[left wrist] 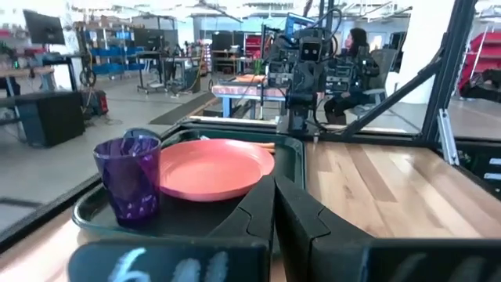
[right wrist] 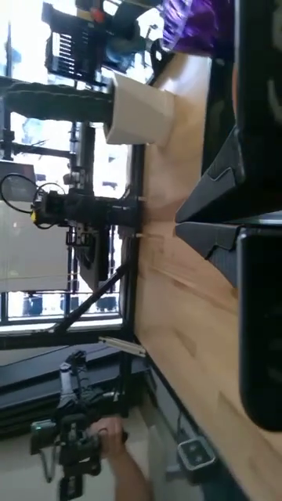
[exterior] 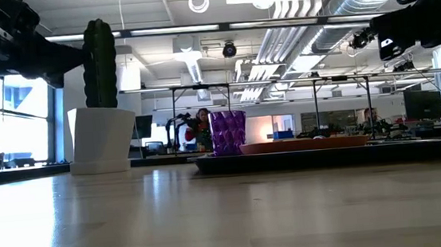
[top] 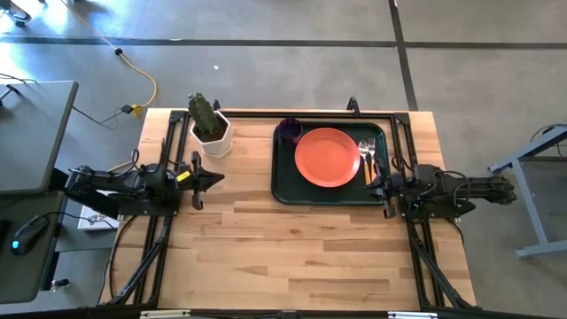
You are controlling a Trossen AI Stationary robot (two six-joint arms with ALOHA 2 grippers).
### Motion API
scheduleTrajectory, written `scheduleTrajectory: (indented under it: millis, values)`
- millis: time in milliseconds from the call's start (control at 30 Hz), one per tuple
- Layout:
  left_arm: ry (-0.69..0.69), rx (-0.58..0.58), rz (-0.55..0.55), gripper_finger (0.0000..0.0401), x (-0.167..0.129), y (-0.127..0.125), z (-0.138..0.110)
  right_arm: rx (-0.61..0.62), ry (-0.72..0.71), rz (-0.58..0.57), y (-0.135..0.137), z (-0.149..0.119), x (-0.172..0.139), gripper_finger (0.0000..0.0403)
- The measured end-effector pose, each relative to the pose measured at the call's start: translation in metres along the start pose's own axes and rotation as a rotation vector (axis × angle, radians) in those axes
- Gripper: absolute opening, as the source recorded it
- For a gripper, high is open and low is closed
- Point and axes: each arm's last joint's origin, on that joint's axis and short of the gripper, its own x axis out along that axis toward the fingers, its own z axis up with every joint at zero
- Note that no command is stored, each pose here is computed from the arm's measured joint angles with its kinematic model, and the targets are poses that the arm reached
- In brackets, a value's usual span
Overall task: Pick and place plate/cup/fork/spoon on tray
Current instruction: Return to Home Position
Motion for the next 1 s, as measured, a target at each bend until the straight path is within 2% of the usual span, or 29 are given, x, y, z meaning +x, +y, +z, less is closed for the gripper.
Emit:
scheduleTrajectory:
  millis: [133,233,500,1000]
  values:
    - [0.009,0.068,-0.024,0.0,0.0,-0.0007,-0.001,0.114,0.017,0.0,0.0001,-0.0017,0.0,0.0]
    - [0.019,0.078,-0.03,0.0,0.0003,-0.0009,-0.0019,0.156,0.017,-0.001,0.0001,-0.0017,0.0,0.0]
    - [0.02,0.01,-0.029,0.0,0.0004,-0.0009,-0.0019,0.155,0.017,0.0,0.0001,-0.0017,0.0,0.0]
    - [0.017,0.008,-0.029,0.0,0.0004,-0.0009,-0.0016,0.156,0.018,0.0,0.0001,-0.002,0.0,0.0]
